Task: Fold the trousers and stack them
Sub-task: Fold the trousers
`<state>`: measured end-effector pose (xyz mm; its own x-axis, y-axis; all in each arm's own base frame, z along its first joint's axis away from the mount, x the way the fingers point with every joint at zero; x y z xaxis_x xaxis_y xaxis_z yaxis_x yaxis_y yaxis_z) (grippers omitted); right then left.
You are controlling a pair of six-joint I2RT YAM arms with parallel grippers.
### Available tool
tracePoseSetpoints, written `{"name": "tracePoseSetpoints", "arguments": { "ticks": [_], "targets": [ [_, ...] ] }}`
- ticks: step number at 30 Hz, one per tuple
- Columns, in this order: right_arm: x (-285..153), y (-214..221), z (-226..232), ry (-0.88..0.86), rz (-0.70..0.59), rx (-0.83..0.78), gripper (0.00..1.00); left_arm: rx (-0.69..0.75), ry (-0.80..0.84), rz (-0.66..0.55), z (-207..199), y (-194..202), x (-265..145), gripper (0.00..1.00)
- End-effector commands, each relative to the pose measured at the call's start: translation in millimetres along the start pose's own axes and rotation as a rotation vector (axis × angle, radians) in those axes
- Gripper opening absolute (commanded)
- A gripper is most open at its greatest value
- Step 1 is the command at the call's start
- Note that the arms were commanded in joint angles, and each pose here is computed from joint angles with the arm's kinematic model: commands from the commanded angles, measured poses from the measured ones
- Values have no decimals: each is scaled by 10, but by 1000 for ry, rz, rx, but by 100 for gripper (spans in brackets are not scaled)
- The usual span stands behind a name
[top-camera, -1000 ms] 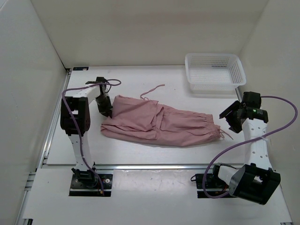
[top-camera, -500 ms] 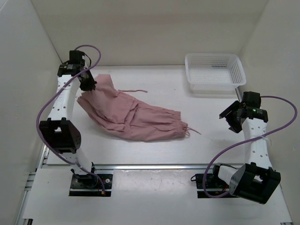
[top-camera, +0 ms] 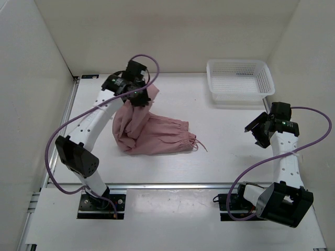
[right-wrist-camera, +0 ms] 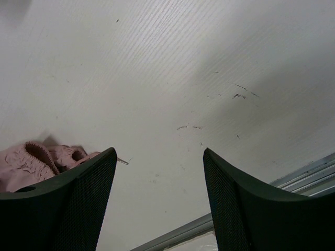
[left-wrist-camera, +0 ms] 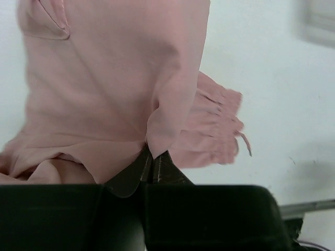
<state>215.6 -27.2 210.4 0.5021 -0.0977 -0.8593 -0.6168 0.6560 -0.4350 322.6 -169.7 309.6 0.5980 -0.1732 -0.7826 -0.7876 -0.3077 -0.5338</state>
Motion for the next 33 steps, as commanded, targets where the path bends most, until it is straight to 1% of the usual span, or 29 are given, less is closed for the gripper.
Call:
{"name": "tracePoseSetpoints", "arguments": {
  "ticks": [1, 4, 5, 7, 9, 10, 11, 12, 13, 14, 15, 16, 17, 19, 20, 21, 22, 23, 24, 25, 27, 28, 29, 30, 31, 32, 33],
  "targets": [
    [-32, -65, 59, -33, -27, -21, 72, -26, 70, -31, -426, 125, -155, 10],
    [-34, -44, 47, -33, -27, -21, 72, -13, 106, -19, -731, 319, -174, 10],
    [-34, -44, 47, -33, -27, -21, 72, -13, 125, -31, -830, 335, -223, 10],
    [-55, -45, 48, -38, -35, -22, 72, -6, 144, -33, -1042, 491, -254, 10],
    [-33, -19, 29, -32, -26, -30, 72, -1, 150, -5, -1188, 635, -155, 10],
    [-53, -20, 30, -37, -34, -31, 72, 25, 219, 28, -1374, 766, -197, 10],
    [-53, -20, 30, -37, -34, -31, 72, 38, 269, 57, -1503, 846, -196, 19],
    [-53, -20, 30, -37, -34, -31, 72, 89, 289, 125, -1633, 1013, -5, 36],
    [-53, -20, 30, -37, -34, -31, 72, 138, 388, 209, -1816, 1127, -74, 62],
    [-53, -20, 30, -37, -34, -31, 72, 170, 373, 262, -1818, 1192, -10, 69],
    [-53, -20, 30, -37, -34, -31, 72, 202, 325, 305, -1840, 1316, 150, 76],
    [-75, -6, 23, -37, -34, -31, 72, 205, 294, 296, -1830, 1286, 142, 87],
    [-76, -6, 23, -37, -34, -31, 72, 219, 281, 231, -1837, 1162, 65, 100],
    [-99, -6, 24, -42, -43, -31, 72, 200, 283, 174, -1750, 956, -89, 100],
    [-99, -6, 24, -42, -43, -31, 72, 197, 270, 159, -1644, 868, -30, 99],
    [-80, 15, 11, -38, -35, -31, 72, 180, 295, 153, -1610, 807, -66, 95],
    [-83, 22, 18, -48, -29, -42, 72, 168, 353, 109, -1574, 674, -243, 91],
    [-88, 32, 36, -66, -20, -42, 72, 160, 330, 122, -1443, 651, -165, 85],
    [-91, 38, 46, -75, -15, -42, 72, 152, 333, 111, -1395, 621, -199, 68],
    [-94, 45, 46, -86, -10, -67, 72, 160, 335, 91, -1330, 605, -304, 59],
    [-101, 47, 78, -123, -4, -93, 70, 173, 262, 98, -1133, 650, -183, 39],
    [-118, 61, 137, -185, 12, -112, 61, 183, 241, 96, -1041, 676, -227, 26],
    [-133, 109, 194, -226, 32, -155, 55, 178, 209, 102, -944, 691, -178, 19],
    [-147, 133, 260, -267, 41, -173, 44, 180, 139, 140, -756, 800, -28, 13],
    [-173, 220, 380, -324, 64, -238, 10, 174, 113, 137, -638, 816, -42, 10],
    [-171, 282, 466, -356, 84, -274, 0, 172, 86, 155, -528, 873, -5, 10],
    [-171, 350, 561, -374, 113, -304, 0, 167, 19, 189, -314, 987, 149, 10]
  ]
}}
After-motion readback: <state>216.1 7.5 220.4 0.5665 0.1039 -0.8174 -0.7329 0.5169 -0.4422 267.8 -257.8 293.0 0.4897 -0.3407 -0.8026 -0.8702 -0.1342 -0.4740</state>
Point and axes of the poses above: each gripper's point midway between its finger pads, its own x axis out along the fingers, its own z axis along the line the jaws close on, y = z × x, the point moved 7 cm from there along -x, back along the fingers, and after that the axes turned 5 degrees about -x, right-handed, at the moved point
